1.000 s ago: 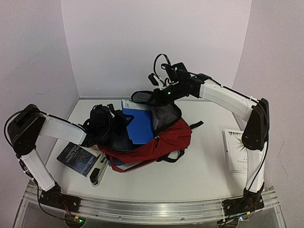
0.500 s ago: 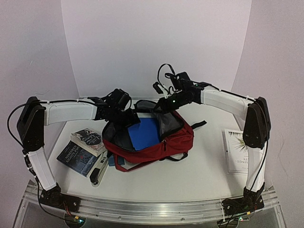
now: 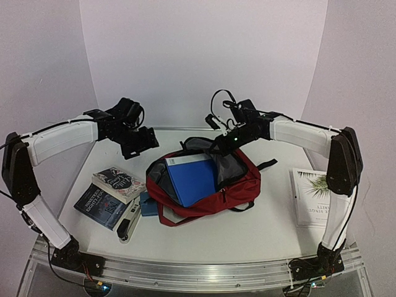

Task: Pack the student bag
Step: Place the files in the student bag, then adjust the student bag at the center of the board.

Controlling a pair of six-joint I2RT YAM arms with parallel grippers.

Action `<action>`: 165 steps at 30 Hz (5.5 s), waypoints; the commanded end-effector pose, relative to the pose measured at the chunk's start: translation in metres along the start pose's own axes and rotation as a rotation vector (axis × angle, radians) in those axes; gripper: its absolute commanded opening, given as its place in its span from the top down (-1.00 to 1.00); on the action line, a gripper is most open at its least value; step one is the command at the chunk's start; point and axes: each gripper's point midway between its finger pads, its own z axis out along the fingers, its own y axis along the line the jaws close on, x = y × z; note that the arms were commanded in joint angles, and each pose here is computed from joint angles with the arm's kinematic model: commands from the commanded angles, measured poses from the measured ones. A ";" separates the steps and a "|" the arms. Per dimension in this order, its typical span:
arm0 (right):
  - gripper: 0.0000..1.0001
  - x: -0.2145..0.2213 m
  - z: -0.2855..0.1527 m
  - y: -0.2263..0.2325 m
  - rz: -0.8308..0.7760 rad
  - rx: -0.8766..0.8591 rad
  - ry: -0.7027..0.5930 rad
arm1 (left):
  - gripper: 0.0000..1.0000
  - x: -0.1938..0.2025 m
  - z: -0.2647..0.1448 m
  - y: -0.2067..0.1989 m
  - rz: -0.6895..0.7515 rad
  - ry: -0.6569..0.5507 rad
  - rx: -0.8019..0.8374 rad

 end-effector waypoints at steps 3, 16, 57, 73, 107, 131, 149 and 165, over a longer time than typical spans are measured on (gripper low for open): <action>1.00 -0.033 -0.032 0.008 -0.048 0.006 -0.109 | -0.61 0.010 0.034 0.000 0.056 0.123 0.037; 1.00 -0.030 -0.046 0.014 -0.061 0.008 -0.120 | -0.16 0.023 0.101 0.018 0.054 0.223 -0.003; 1.00 -0.016 -0.042 -0.005 -0.038 0.049 -0.086 | 0.99 -0.014 0.073 -0.012 0.116 0.171 0.154; 1.00 -0.012 -0.032 -0.021 -0.018 0.081 -0.060 | 0.15 -0.025 -0.027 -0.059 0.370 0.049 0.297; 1.00 0.007 -0.015 -0.016 0.034 0.010 0.008 | -0.13 0.210 0.027 -0.025 1.446 0.646 0.251; 1.00 -0.018 -0.006 -0.044 0.004 0.065 -0.021 | 1.00 0.148 -0.025 -0.100 1.359 0.308 0.316; 1.00 -0.010 -0.005 -0.037 0.043 0.005 -0.003 | -0.26 0.145 0.038 -0.027 1.657 0.416 0.029; 1.00 -0.009 0.002 -0.046 0.029 0.034 0.008 | 0.99 0.147 0.046 -0.055 1.593 0.373 0.118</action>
